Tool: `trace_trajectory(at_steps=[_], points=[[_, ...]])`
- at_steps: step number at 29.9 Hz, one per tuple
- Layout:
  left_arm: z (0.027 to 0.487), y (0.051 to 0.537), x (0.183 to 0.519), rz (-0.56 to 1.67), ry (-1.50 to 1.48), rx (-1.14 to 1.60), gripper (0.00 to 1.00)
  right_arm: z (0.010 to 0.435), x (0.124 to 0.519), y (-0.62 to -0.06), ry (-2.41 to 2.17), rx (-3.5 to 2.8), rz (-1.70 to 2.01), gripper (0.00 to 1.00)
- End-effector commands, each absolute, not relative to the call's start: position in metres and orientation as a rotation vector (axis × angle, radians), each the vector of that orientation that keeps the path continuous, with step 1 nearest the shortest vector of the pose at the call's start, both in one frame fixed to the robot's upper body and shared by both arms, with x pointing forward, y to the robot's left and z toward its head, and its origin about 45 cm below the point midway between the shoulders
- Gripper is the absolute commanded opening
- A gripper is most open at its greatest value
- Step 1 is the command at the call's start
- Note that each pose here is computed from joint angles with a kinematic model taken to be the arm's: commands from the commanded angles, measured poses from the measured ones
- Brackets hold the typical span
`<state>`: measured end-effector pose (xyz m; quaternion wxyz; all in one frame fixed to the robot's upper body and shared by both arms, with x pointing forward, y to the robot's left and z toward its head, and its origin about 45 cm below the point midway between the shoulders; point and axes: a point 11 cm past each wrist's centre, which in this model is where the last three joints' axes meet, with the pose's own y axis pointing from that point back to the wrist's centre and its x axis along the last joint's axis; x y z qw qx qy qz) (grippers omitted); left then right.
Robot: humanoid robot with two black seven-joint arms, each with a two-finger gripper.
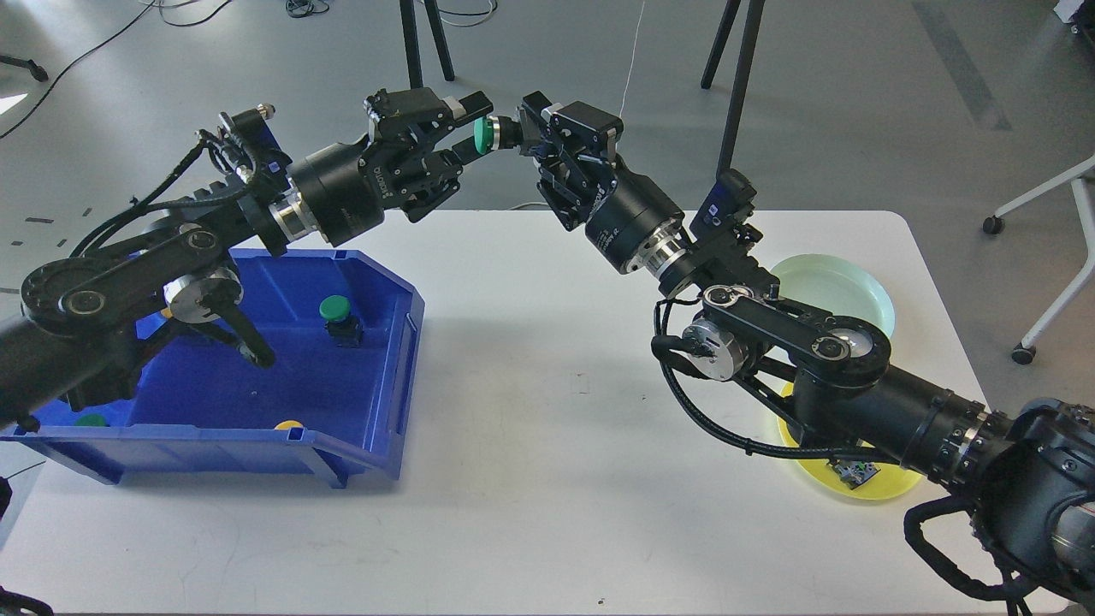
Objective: Pass button and place on color plate
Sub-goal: 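Grasp the green button with the right gripper from the left gripper, then carry the green button with the right gripper onto the pale green plate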
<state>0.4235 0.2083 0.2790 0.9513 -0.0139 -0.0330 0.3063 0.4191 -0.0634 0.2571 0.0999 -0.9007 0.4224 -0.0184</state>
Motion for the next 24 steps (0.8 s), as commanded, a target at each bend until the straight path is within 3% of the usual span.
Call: trace_trajectory(at_steps=[1, 6, 14, 19, 24], points=[[0.276, 0.211, 0.426, 0.638, -0.058, -0.029, 0.94, 0.257, 0.419, -0.064, 1.249, -2.662, -0.052, 0.11], [0.276, 0.212, 0.426, 0.641, -0.057, -0.028, 0.95, 0.260, 0.427, -0.090, 1.312, -2.640, -0.084, 0.10], [0.275, 0.216, 0.428, 0.654, -0.058, -0.025, 0.95, 0.231, 0.442, -0.258, 1.967, -2.452, -0.300, 0.09], [0.275, 0.215, 0.428, 0.654, -0.056, -0.027, 0.95, 0.184, 0.417, -0.354, 2.487, -2.354, -0.570, 0.09], [0.275, 0.216, 0.429, 0.655, -0.056, -0.026, 0.95, 0.132, 0.394, -0.408, 2.709, -2.497, -0.759, 0.10]])
